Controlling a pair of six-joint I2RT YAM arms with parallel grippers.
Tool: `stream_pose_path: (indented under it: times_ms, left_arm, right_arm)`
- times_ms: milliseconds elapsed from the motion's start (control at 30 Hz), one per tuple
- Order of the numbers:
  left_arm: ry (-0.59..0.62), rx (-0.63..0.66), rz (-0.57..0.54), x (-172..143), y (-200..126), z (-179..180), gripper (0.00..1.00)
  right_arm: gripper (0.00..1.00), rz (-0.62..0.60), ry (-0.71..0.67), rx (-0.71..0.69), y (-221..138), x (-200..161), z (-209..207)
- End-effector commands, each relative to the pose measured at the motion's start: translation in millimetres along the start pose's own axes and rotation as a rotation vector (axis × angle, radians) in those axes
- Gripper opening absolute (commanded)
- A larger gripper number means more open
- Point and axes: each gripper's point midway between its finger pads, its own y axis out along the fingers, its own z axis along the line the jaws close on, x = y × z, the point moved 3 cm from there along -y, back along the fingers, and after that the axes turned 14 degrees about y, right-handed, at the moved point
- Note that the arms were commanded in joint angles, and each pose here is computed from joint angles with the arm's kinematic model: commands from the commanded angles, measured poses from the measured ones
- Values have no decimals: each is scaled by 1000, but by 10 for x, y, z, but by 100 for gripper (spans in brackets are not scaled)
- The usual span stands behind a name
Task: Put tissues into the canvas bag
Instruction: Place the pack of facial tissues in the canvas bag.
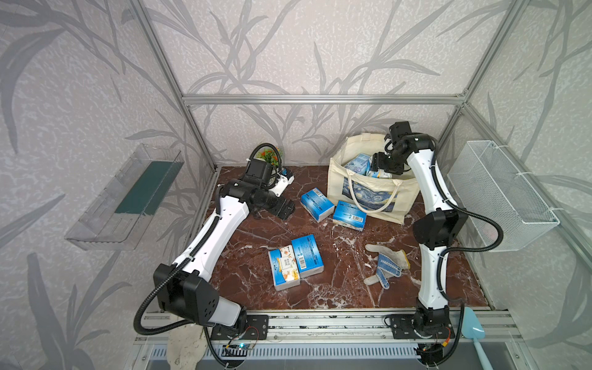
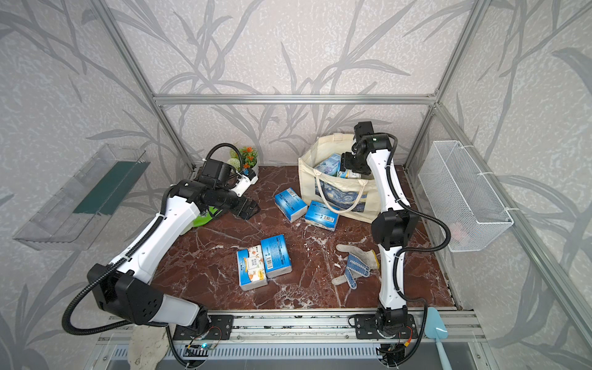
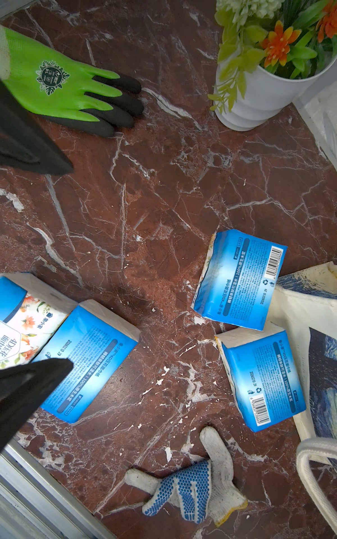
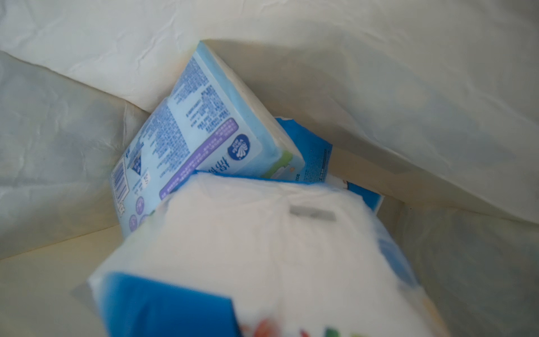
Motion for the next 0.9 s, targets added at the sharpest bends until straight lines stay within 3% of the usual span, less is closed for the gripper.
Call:
stream_pose_path:
  times_ms: [0, 100, 433, 567, 867]
  left_arm:
    - [5, -14, 2, -8, -17, -14, 95]
    - [6, -13, 2, -9, -19, -14, 95]
    - [9, -13, 4, -18, -13, -16, 95]
    - [12, -7, 5, -21, -23, -13, 98]
    - [24, -13, -8, -9, -45, -29, 99]
  right_arm:
    - [75, 22, -1, -110, -22, -75, -167]
    - [76, -33, -9, -224, -153, -29, -330]
    - [85, -139, -13, -333, -515, 71, -467]
    - [99, -151, -17, -310, -613, 81, -427]
    - [99, -155, -26, -202, -714, 76, -266]
